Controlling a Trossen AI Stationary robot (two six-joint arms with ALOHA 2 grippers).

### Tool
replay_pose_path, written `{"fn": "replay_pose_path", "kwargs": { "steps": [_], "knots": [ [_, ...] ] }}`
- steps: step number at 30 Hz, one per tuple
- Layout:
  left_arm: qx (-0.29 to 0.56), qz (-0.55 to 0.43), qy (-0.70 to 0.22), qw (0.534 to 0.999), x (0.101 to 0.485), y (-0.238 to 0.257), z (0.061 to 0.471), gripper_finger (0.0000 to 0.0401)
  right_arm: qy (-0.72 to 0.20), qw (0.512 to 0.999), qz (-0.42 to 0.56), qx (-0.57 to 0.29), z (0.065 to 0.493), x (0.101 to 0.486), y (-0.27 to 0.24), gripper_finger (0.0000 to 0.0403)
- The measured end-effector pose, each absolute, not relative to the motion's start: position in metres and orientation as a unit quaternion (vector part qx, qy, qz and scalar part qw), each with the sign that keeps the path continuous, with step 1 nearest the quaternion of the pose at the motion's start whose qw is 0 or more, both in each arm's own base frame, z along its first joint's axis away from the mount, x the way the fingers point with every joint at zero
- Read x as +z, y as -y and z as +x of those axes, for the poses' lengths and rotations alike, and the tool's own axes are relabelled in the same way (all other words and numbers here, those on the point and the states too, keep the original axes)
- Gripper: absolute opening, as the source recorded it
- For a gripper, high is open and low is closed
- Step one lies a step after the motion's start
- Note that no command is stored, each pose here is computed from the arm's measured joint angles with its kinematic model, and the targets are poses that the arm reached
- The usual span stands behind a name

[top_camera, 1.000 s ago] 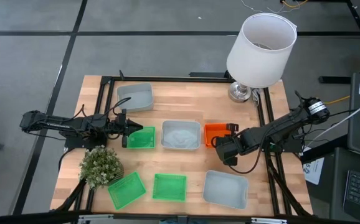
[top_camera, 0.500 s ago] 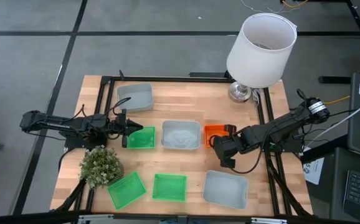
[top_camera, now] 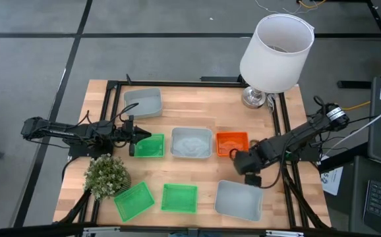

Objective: Stack baskets by color
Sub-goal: Stack the top orange bin on top of the bottom orange bin

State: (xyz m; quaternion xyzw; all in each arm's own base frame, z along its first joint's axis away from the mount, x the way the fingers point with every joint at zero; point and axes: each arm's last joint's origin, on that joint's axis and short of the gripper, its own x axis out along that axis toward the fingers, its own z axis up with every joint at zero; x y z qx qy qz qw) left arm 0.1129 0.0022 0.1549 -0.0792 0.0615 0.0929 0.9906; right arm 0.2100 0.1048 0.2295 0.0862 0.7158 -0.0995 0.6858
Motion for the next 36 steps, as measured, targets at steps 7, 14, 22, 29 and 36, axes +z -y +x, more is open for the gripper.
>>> {"fn": "replay_pose_path", "kwargs": {
  "steps": [7,14,22,29,36],
  "knots": [
    [0.093,-0.079,-0.062,0.991,0.155,-0.002,0.113,0.0021,-0.732,0.627,0.043,-0.261,0.189,0.211,-0.079,0.0067],
    [0.093,-0.079,-0.061,0.991,0.155,-0.002,0.113,0.0021,-0.717,0.642,0.062,-0.264,0.191,0.183,-0.065,0.0067],
    [0.093,-0.079,-0.062,0.991,0.155,-0.002,0.113,0.0021,-0.703,0.653,0.066,-0.275,0.194,0.182,-0.062,0.0067],
    [0.093,-0.079,-0.062,0.991,0.155,-0.002,0.113,0.0021,-0.681,0.687,0.071,-0.244,0.204,0.181,-0.065,0.0067],
    [0.093,-0.079,-0.061,0.991,0.155,-0.002,0.113,0.0021,-0.694,0.675,0.079,-0.237,0.202,0.181,-0.065,0.0067]
  ]
}}
